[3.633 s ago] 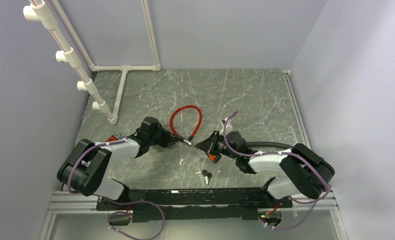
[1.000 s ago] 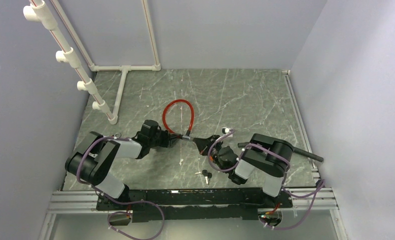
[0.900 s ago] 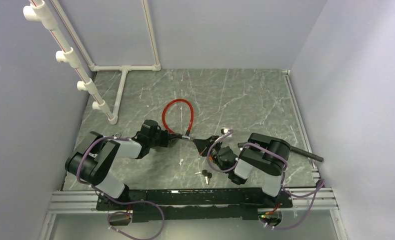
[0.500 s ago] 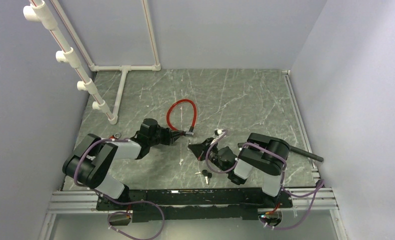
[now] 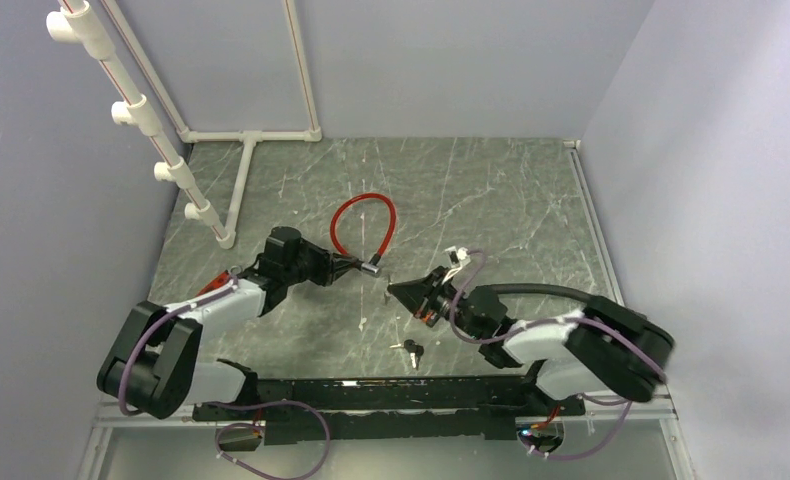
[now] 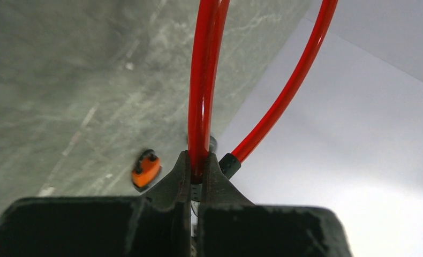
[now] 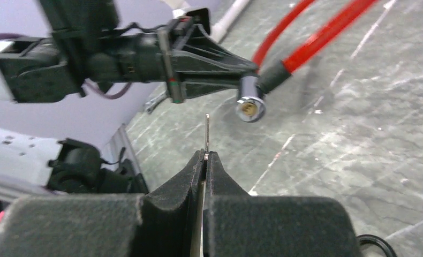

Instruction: Unlock with the key

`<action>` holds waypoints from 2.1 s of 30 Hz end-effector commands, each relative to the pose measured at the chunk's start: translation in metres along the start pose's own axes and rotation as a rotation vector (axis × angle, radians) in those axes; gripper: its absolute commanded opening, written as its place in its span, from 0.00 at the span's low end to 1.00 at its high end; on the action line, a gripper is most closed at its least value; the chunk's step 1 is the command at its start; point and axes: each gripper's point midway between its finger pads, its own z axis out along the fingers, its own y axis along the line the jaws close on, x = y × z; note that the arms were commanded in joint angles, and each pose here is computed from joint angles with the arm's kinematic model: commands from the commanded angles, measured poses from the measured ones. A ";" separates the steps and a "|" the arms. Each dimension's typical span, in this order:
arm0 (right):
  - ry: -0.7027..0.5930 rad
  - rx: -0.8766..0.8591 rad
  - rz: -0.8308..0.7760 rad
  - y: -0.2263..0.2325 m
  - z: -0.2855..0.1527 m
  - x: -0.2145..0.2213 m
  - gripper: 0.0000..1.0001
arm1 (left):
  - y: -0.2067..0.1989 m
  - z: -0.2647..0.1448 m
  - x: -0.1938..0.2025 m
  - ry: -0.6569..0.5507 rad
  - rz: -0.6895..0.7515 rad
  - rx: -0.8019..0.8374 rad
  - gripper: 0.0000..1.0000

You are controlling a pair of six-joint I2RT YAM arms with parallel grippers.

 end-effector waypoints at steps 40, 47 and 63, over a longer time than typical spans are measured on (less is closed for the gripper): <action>0.632 -0.275 0.662 0.044 -0.005 0.064 0.00 | 0.038 -0.011 0.001 0.135 0.455 -0.082 0.00; 0.616 -0.298 0.733 0.037 0.001 0.070 0.00 | 0.034 -0.016 -0.001 0.118 0.498 -0.091 0.00; 0.519 -0.263 0.733 0.015 0.010 0.072 0.00 | 0.040 -0.016 0.000 0.128 0.486 -0.096 0.00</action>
